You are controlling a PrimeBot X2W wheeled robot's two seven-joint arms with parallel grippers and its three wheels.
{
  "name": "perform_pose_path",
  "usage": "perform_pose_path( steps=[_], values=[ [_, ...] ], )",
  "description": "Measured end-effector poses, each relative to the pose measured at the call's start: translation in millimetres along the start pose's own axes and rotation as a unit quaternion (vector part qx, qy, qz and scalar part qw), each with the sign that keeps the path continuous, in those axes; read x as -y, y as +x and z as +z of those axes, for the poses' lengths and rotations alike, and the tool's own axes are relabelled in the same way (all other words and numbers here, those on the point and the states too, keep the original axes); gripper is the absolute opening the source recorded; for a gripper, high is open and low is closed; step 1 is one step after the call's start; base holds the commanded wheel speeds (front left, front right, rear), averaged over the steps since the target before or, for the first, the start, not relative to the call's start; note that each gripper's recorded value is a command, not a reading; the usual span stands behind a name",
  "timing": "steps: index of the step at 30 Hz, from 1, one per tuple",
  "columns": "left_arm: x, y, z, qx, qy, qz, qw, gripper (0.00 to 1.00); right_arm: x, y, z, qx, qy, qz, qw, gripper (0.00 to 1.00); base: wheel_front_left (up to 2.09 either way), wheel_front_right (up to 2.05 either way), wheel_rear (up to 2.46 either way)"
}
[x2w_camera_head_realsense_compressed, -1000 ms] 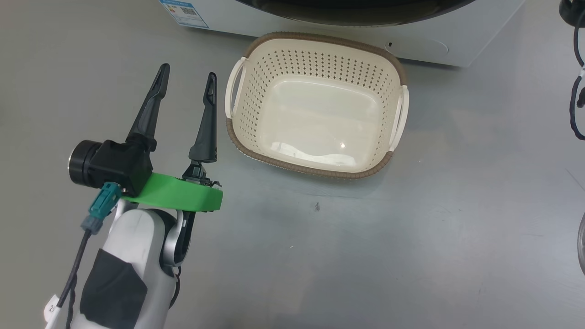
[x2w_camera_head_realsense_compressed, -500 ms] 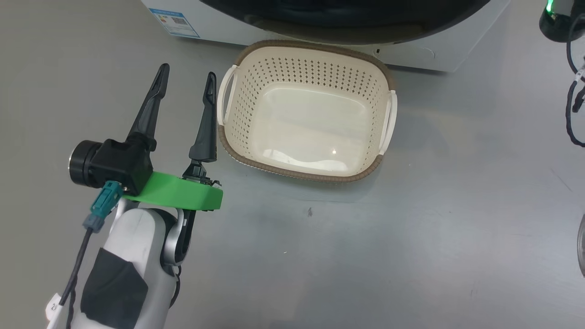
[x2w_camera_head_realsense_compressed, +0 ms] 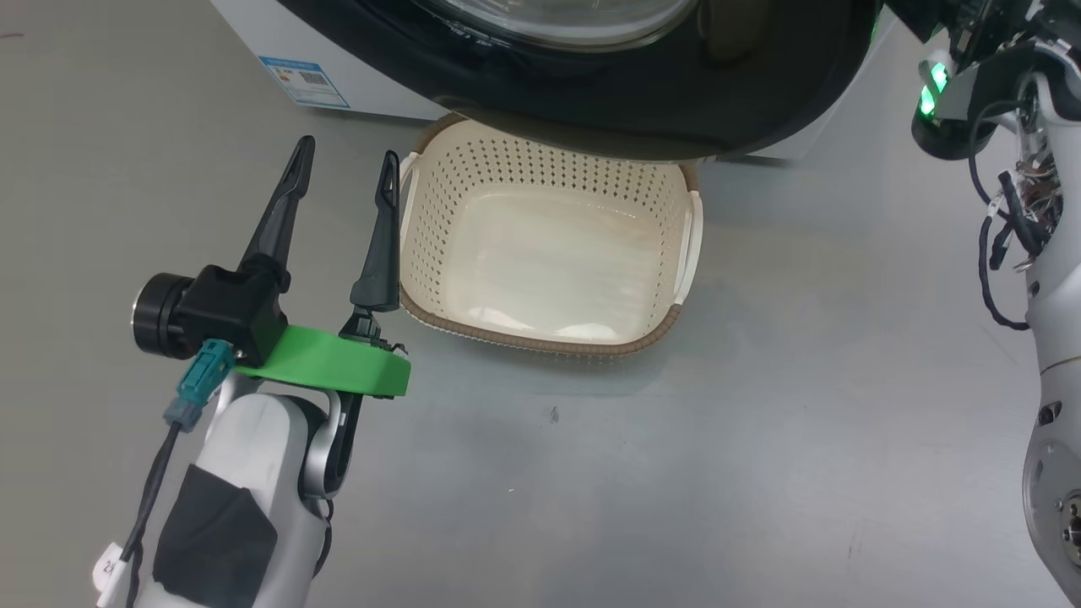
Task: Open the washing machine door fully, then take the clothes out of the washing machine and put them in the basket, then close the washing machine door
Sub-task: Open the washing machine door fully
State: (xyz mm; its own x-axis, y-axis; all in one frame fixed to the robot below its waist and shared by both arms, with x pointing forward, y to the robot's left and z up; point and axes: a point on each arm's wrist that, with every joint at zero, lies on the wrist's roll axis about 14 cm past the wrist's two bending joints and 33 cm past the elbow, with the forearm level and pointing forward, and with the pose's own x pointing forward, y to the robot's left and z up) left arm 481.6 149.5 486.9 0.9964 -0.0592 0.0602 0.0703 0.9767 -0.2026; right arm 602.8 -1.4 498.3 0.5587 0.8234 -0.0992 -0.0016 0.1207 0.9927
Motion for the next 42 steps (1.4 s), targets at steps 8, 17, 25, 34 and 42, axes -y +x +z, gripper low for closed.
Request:
perform_pose_path(
  steps=[8,17,25,34,42],
  values=[
    [5,-11,-2,-0.009,-0.004,-0.001,1.0,1.0,4,-12,-29,-0.033,0.014,-0.005,0.999,0.0,0.0,0.0,0.0],
    [11,-19,5,-0.005,-0.005,-0.008,1.0,1.0,-17,-20,-57,-0.067,0.002,0.019,0.998,0.0,0.0,0.0,0.0],
    [13,-29,6,-0.008,-0.003,-0.007,1.0,1.0,-22,-29,-85,-0.099,-0.005,0.025,0.995,0.0,0.0,0.0,0.0],
    [11,-45,8,-0.012,-0.001,0.0,1.0,1.0,-26,-38,-122,-0.139,-0.013,0.026,0.99,0.0,0.0,0.0,0.0],
    [8,-57,14,-0.007,0.006,0.006,1.0,1.0,-29,-43,-153,-0.173,-0.02,0.028,0.984,0.0,0.0,0.0,0.0]
  ],
)
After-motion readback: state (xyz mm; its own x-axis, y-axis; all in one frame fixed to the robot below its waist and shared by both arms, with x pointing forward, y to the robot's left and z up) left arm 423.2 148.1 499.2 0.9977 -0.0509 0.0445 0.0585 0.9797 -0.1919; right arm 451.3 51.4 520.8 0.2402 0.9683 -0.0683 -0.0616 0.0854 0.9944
